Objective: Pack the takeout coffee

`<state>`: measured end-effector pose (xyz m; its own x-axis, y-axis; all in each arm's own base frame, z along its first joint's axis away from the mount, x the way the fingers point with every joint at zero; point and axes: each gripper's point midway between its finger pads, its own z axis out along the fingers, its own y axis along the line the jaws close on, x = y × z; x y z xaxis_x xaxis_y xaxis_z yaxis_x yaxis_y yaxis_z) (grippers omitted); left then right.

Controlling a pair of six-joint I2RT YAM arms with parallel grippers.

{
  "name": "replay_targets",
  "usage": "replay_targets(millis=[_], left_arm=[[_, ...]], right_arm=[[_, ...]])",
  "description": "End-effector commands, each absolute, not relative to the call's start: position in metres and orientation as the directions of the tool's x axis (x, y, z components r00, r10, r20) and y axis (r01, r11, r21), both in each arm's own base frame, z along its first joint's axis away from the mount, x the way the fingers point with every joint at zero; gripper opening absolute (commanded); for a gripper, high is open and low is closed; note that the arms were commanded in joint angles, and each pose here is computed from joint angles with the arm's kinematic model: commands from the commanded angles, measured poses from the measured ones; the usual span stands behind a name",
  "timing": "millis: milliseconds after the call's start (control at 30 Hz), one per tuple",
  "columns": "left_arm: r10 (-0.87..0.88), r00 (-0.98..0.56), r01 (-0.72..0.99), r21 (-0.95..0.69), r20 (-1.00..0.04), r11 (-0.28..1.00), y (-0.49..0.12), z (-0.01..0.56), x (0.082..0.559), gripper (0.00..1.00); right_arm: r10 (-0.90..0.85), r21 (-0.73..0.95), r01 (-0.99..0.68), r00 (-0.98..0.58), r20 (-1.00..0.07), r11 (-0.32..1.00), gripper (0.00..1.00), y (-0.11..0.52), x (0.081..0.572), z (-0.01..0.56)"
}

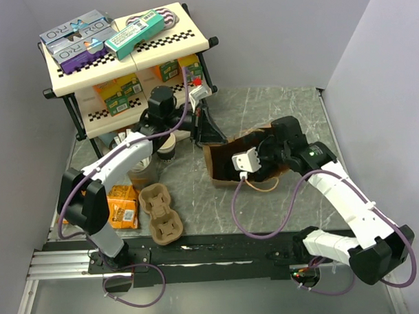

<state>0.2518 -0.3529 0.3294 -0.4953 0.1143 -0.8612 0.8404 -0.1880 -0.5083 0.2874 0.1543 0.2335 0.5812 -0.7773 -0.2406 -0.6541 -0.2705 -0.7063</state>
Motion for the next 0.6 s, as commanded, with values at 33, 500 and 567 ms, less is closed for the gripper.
replay_targets(millis=[33, 500, 567], left_arm=[[0.202, -0.612, 0.740, -0.644, -0.764, -0.192, -0.354, 0.323, 0.246, 0.01], [0.157, -0.502, 0.838, -0.523, -0.850, -0.153, -0.349, 0.326, 0.240, 0.01], [0.118, -0.400, 0.894, -0.415, -0.909, -0.169, -0.343, 0.345, 0.226, 0.01]], right_arm=[[-0.805, -0.580, -0.782, 0.487, -0.339, -0.229, 1.00, 0.146, 0.252, 0.228], [-0.782, -0.578, -0.807, 0.436, -0.446, -0.121, 1.00, 0.165, 0.211, 0.223], [-0.760, -0.608, -0.786, 0.464, -0.454, -0.116, 1.00, 0.173, 0.201, 0.225]])
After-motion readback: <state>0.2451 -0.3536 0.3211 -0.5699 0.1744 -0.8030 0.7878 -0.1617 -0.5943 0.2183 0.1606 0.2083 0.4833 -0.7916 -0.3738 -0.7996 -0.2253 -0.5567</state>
